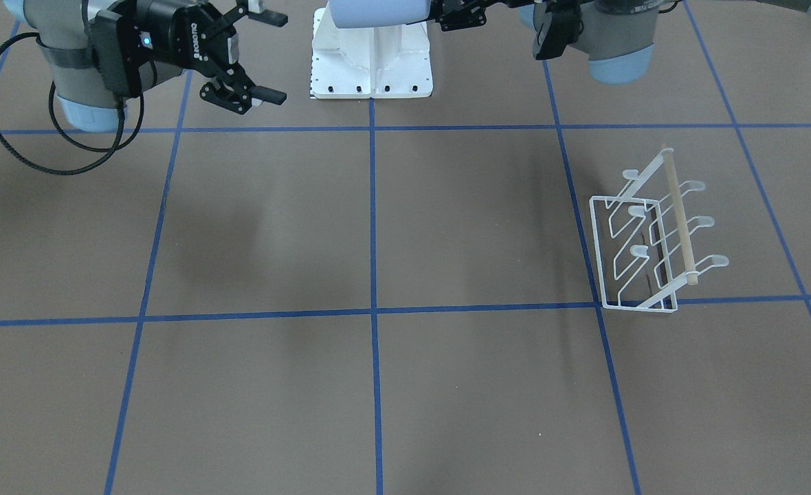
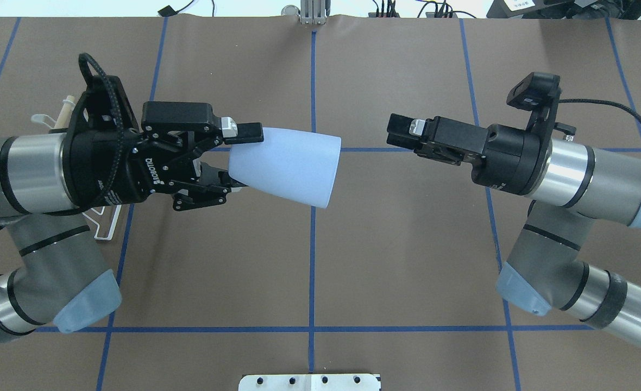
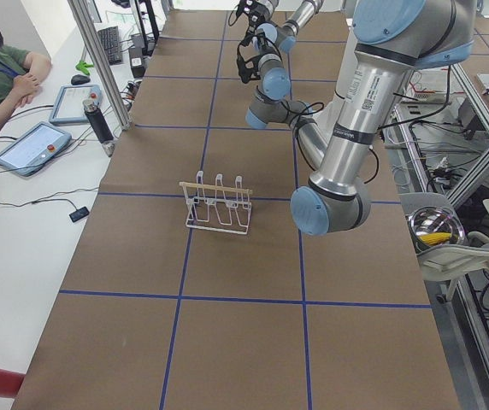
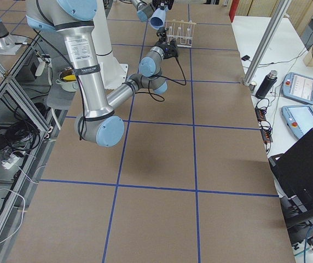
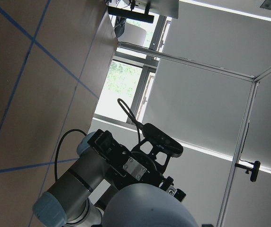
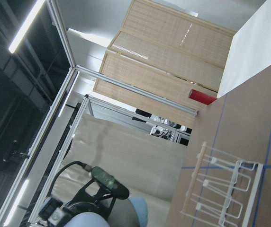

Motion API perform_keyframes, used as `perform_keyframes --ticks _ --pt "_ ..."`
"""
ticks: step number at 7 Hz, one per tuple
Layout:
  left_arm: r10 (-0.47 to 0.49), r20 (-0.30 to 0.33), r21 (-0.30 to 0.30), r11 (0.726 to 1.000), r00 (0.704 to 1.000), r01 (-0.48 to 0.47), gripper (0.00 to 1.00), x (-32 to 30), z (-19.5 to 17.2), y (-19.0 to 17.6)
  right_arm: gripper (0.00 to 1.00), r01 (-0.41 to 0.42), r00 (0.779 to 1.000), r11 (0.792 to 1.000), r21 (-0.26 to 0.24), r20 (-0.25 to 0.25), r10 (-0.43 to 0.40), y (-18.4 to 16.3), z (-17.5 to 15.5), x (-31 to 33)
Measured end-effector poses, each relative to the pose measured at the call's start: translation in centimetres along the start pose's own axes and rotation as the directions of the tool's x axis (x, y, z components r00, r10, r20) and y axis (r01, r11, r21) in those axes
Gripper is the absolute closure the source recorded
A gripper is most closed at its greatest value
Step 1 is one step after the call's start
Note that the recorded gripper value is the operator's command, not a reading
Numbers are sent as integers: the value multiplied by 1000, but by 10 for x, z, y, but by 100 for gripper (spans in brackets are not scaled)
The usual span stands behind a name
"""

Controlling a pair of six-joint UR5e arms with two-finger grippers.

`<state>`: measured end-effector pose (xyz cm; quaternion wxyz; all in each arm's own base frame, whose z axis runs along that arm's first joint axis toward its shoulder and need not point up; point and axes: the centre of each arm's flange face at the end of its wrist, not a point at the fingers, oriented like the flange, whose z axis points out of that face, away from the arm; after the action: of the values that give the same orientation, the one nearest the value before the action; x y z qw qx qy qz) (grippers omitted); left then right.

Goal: Hang cup on cup holder
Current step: 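Carry the cup toward the rack with the left gripper while the right arm withdraws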

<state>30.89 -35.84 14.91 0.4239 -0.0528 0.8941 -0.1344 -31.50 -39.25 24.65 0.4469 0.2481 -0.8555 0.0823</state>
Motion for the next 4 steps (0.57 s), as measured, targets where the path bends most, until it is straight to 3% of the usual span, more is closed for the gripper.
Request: perform_keyframes --ticks 2,3,4 --pt "48 38 115 992 998 -52 100 22 -20 -37 0 102 981 995 -14 -167 -103 -76 -36 51" --pt "88 106 164 981 990 -105 100 31 -28 -55 0 181 943 982 -51 -274 -188 -123 -62 74" --pt "143 205 183 966 968 -181 100 38 -35 -69 0 251 886 964 -90 -379 -266 -159 -81 89"
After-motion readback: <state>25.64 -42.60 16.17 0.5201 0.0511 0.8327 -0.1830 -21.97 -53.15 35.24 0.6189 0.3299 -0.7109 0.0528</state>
